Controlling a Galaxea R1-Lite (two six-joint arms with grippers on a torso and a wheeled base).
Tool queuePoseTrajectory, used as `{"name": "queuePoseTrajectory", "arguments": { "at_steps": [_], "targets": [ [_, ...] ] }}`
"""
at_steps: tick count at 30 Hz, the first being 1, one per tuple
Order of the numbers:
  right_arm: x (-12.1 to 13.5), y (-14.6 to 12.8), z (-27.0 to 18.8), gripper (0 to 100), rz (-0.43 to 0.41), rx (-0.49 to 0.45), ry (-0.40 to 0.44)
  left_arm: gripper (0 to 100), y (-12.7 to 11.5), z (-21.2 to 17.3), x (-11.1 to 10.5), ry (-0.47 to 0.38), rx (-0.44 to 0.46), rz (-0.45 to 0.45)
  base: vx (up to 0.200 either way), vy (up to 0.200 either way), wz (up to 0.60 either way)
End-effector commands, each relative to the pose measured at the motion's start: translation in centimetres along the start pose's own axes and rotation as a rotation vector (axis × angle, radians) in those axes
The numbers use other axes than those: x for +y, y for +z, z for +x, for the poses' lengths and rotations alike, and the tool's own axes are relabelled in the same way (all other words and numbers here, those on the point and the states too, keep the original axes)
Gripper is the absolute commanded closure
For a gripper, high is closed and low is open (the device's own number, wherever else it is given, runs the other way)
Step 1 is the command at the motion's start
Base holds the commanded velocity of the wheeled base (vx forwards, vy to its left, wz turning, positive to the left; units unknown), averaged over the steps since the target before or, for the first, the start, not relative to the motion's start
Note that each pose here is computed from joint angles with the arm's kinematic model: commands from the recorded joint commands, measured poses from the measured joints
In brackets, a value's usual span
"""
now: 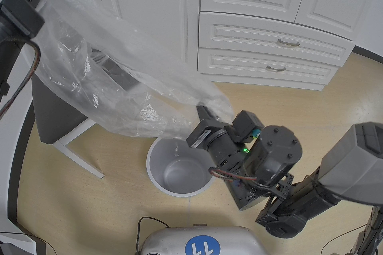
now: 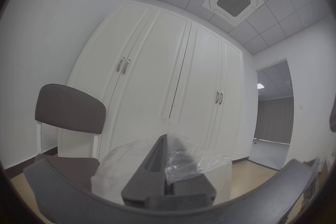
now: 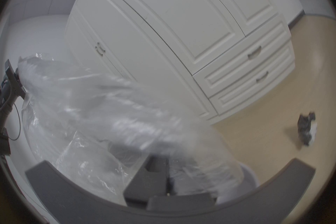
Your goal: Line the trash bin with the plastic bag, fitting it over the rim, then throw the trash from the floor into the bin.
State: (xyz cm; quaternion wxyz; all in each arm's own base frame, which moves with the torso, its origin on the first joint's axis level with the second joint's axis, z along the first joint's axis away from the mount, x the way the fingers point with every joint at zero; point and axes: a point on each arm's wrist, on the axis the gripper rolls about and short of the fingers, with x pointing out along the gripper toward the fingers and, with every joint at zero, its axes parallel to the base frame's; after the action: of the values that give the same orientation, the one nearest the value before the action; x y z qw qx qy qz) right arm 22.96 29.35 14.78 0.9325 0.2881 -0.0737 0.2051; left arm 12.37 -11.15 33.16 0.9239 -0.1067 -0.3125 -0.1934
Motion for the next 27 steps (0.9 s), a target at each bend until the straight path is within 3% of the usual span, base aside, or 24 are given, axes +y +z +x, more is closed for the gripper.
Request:
{"name": "queuePoseTrajectory", "arguments": {
  "at_steps": [1, 5, 9, 13, 20, 27],
  "targets": [
    [-1.6, 4.6, 0.0, 100, -0.098, -0.09, -0.027, 100, -1.6, -0.7, 0.0, -0.016, 0.073, 0.039, 0.0, 0.0, 0.0],
    [-2.4, 7.6, -1.0, 100, -0.18, -0.128, -0.027, 100, -3.5, -1.8, 0.0, -0.05, 0.173, 0.122, 0.0, 0.0, 0.0],
    [-3.0, 10.9, -2.2, 100, -0.254, -0.143, -0.053, 100, -7.5, -2.1, -0.8, -0.138, 0.347, 0.17, 0.0, 0.0, 0.0],
    [-3.5, 13.6, -3.6, 100, -0.291, -0.124, -0.089, 100, -10.2, -2.1, -1.0, -0.147, 0.439, 0.197, 0.0, 0.0, 0.0],
    [-4.0, 15.5, -7.6, 100, -0.415, 0.033, -0.118, 100, -10.5, -2.4, -1.0, -0.15, 0.456, 0.21, 0.0, 0.0, 0.0],
    [-4.5, 14.8, -9.5, 100, -0.523, 0.107, -0.105, 100, -10.3, -2.4, -0.8, -0.143, 0.447, 0.233, 0.0, 0.0, 0.0]
  ]
}}
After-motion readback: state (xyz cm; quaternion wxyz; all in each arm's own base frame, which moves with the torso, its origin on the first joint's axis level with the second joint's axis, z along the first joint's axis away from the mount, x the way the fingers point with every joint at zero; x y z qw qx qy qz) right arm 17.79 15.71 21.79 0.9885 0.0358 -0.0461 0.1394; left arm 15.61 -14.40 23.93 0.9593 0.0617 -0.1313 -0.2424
